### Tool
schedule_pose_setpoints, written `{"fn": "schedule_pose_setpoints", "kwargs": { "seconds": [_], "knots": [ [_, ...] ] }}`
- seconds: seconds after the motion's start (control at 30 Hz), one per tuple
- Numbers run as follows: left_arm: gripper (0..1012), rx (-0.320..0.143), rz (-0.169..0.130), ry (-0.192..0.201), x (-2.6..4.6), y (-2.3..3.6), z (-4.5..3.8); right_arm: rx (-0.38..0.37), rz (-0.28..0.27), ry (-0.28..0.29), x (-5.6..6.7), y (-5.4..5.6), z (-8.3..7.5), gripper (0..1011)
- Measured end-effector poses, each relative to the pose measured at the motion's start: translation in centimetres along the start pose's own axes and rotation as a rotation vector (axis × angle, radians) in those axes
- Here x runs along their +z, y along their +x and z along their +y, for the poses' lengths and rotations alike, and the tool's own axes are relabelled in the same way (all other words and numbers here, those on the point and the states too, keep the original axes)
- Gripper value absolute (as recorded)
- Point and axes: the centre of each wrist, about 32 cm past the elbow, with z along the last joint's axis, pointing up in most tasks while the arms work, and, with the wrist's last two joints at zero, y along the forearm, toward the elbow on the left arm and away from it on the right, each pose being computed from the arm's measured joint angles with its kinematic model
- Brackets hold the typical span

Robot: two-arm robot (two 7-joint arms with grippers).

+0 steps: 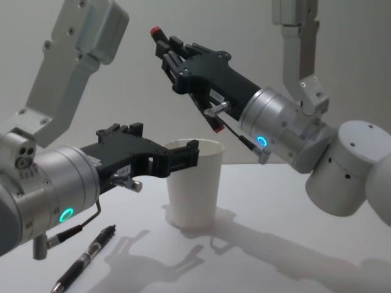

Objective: Place the pen into the pen holder.

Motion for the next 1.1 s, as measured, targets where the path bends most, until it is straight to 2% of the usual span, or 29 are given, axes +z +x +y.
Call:
{"fn": "schedule_pose_setpoints", "kwargs": {
  "seconds": [0.73, 0.97, 1.1],
  "knots": [
    [1000, 0.000, 0.000, 0.000, 0.00, 0.00, 0.00, -0.003, -0.020, 0.015, -1.0, 0.4, 0.4, 184],
    [1000, 0.000, 0.000, 0.000, 0.00, 0.00, 0.00, -0.002, -0.021, 0.024, -1.2, 0.5, 0.4, 351],
    [1000, 0.000, 0.000, 0.000, 0.00, 0.00, 0.00, -0.001, -0.019, 0.029, -1.3, 0.6, 0.4, 517]
  ]
}}
